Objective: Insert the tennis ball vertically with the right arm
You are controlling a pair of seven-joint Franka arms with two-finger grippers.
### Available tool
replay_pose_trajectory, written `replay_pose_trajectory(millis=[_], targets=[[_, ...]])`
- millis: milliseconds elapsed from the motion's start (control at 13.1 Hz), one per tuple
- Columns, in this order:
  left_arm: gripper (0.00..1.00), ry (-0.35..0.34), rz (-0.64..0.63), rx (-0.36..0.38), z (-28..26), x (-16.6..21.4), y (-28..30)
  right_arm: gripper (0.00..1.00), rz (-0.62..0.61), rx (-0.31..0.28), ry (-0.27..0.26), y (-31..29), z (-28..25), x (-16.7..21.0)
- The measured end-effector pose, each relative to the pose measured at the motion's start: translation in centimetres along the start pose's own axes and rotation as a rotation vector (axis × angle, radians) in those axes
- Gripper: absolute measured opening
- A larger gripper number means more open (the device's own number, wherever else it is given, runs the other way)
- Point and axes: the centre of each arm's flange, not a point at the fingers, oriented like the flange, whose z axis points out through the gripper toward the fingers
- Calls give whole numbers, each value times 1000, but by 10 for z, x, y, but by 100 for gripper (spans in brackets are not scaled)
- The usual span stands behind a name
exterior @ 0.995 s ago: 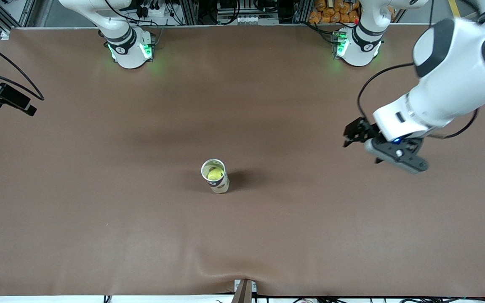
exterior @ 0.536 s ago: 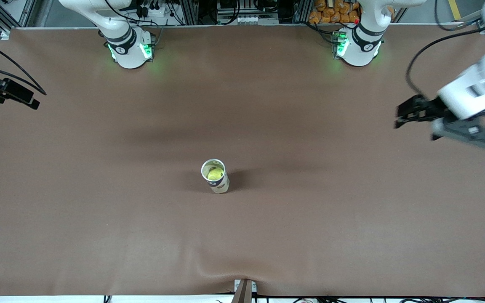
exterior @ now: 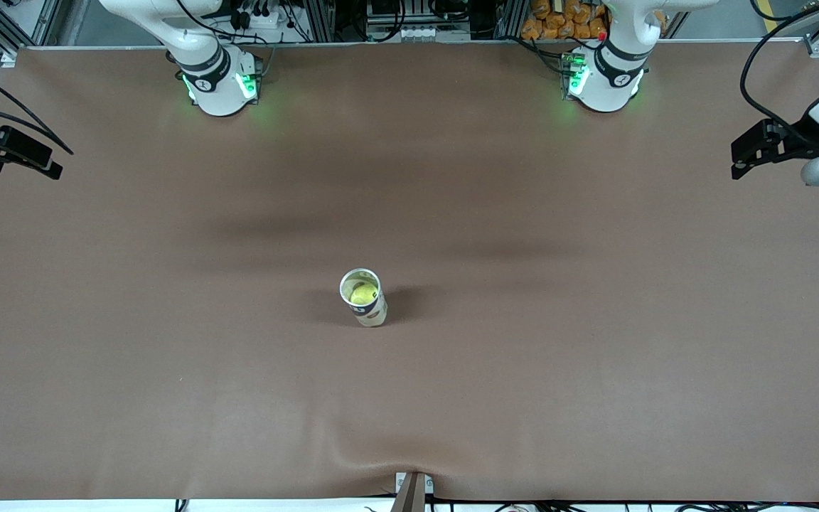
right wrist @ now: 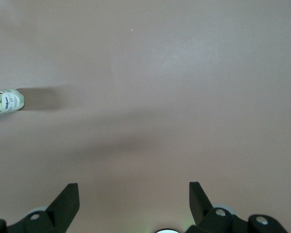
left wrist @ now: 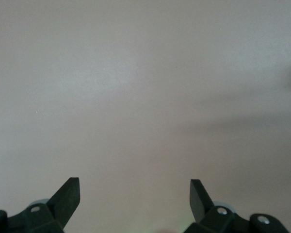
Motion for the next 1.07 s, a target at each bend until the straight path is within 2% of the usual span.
replay_pose_trajectory(millis=[842,1071], targets=[[100,24,-43,1,0,-13,-1,100,-8,-1,0,-3,0,0],[100,30,-39,-38,-1,-13,4,100,-8,-1,0,-3,0,0]])
